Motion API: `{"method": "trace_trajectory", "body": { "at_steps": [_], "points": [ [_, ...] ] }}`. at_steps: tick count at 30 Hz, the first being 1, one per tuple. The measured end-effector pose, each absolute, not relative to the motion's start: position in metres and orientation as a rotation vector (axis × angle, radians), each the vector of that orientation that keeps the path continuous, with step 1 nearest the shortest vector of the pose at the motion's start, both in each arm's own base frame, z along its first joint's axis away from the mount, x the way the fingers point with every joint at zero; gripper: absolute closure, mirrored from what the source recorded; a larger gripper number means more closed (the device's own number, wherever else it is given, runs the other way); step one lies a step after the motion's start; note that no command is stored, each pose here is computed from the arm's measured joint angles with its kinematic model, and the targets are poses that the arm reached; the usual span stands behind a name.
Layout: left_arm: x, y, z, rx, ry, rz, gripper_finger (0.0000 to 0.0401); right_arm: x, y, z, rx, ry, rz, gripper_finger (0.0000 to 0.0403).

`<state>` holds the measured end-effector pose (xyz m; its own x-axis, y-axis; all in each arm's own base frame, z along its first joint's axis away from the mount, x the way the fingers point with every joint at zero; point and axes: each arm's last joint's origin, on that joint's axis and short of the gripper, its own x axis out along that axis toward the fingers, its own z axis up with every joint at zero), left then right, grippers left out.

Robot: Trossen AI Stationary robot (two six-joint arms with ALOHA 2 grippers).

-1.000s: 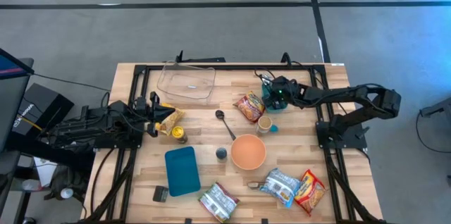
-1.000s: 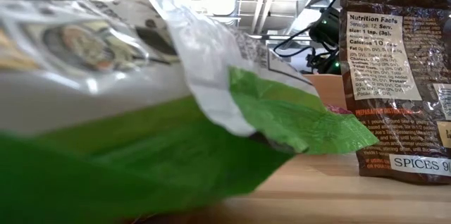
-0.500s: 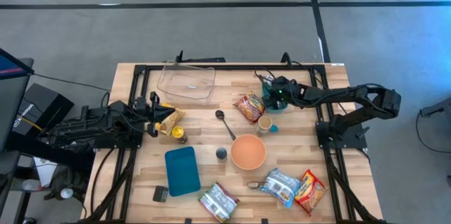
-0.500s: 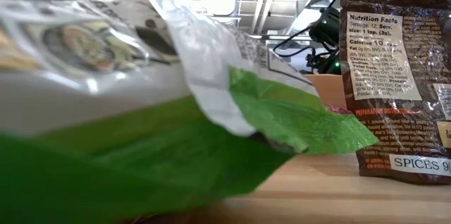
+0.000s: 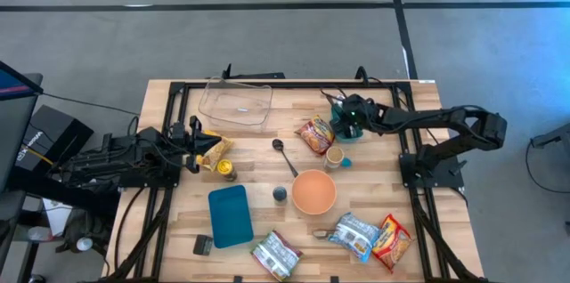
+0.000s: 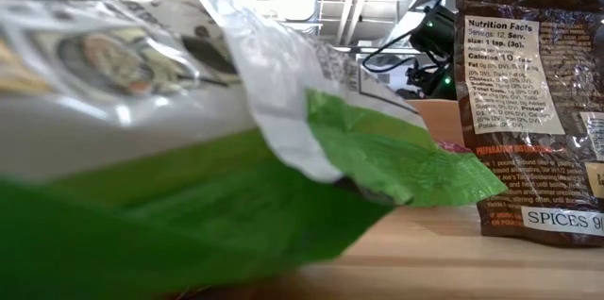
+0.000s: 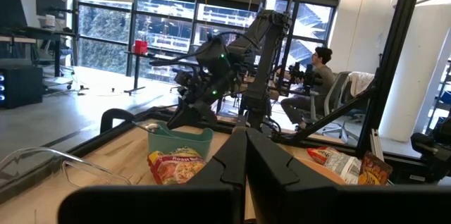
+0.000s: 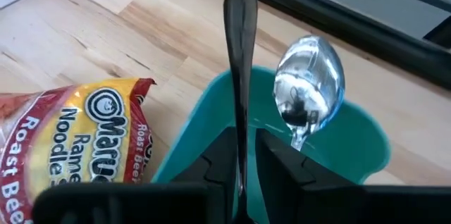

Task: Pick & Place Food Item
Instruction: Put the gold seasoning bottle into the blue bin

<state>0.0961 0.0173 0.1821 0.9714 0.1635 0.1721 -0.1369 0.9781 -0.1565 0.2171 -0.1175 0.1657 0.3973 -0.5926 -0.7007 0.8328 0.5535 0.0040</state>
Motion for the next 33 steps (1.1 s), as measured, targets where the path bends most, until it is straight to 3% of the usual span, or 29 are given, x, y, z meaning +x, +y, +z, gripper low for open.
{"method": "trace_trajectory", "body": {
  "at_steps": [21,33],
  "points": [
    [0.096,0.017,0.182,-0.144,-0.185,0.152,0.04,0.225,-0.121,0.215,0.375,0.859,-0.939,0.0364],
    [0.096,0.017,0.182,-0.144,-0.186,0.152,0.04,0.193,-0.098,0.262,0.379,0.708,-0.926,0.0401]
  ]
}}
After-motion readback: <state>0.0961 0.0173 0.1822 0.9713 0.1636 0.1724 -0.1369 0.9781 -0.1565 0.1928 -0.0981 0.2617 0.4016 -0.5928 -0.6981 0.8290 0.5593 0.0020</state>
